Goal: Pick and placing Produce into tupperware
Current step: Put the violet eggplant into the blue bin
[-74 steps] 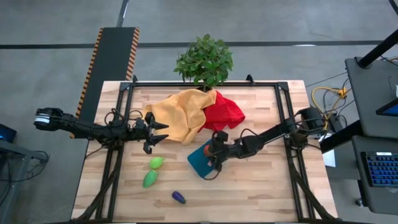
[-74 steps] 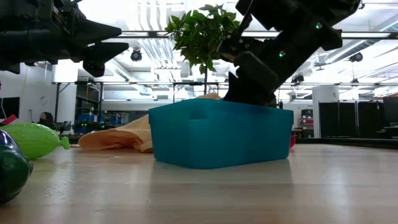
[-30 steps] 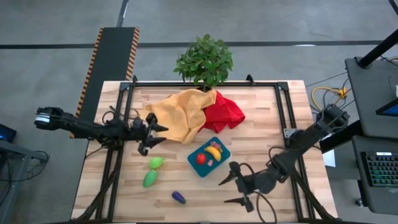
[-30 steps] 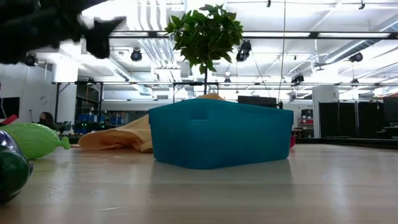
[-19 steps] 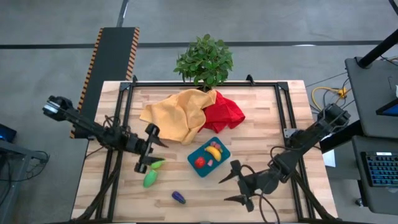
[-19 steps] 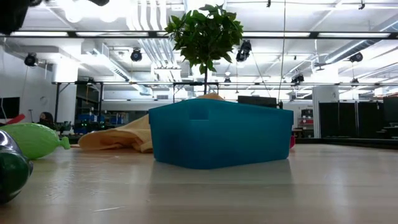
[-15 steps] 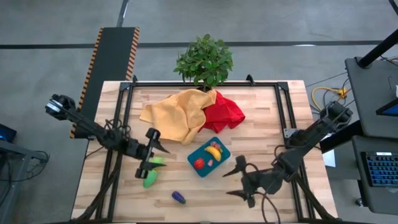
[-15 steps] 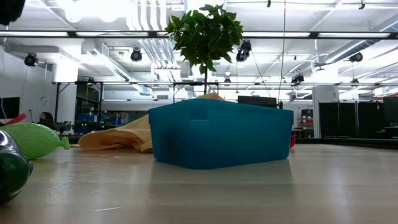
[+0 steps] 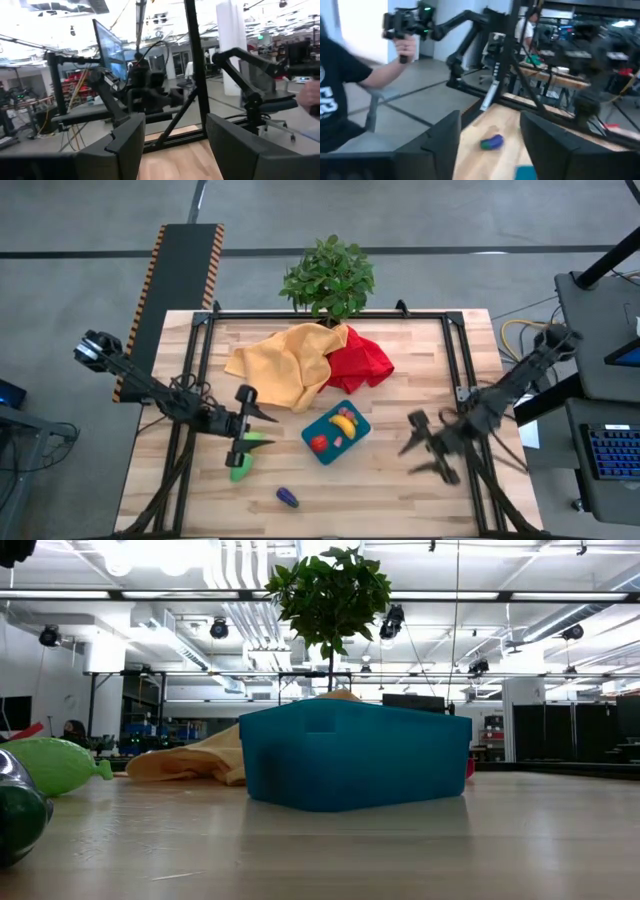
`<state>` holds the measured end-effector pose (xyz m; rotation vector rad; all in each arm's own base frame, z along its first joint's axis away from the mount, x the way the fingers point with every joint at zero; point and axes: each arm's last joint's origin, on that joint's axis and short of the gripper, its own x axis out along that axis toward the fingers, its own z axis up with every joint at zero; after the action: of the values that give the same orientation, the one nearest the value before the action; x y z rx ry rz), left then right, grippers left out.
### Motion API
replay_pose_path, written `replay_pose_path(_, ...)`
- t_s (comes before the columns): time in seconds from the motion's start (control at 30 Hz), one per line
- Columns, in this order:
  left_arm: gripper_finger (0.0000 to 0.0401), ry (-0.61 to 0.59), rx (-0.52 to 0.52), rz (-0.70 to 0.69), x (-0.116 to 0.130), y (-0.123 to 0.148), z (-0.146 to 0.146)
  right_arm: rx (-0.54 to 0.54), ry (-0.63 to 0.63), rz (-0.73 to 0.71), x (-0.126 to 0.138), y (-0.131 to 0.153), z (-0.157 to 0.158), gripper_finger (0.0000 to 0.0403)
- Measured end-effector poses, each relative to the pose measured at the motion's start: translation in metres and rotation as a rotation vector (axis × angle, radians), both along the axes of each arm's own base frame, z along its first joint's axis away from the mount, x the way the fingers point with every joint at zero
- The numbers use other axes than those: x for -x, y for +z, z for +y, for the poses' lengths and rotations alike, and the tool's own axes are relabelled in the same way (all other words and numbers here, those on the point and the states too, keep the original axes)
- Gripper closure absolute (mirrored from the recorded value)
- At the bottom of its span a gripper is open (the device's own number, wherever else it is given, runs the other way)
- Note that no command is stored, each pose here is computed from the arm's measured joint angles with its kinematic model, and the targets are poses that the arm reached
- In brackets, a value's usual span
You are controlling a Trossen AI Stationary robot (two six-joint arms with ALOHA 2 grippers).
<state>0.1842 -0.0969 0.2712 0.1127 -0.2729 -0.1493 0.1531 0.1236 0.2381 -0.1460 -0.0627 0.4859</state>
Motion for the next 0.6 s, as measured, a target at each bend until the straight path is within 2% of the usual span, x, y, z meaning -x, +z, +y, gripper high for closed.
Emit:
replay_pose_path(0.17,0.0205,0.016,-0.027,-0.01,0.001,0.001,0.001,-0.047,-0.061,0.009,-0.01,-0.013,-0.05,0.0274)
replay_pose_path(0.37,0.0205,0.056,-0.058,0.007,0.002,0.0,0.002,-0.01,-0.27,-0.05,-0.009,-0.008,-0.092,0.0379)
replay_pose_path(0.6,0.0205,0.124,-0.09,0.038,0.002,-0.002,0.004,0.032,-0.292,-0.01,0.011,-0.009,-0.098,0.0394)
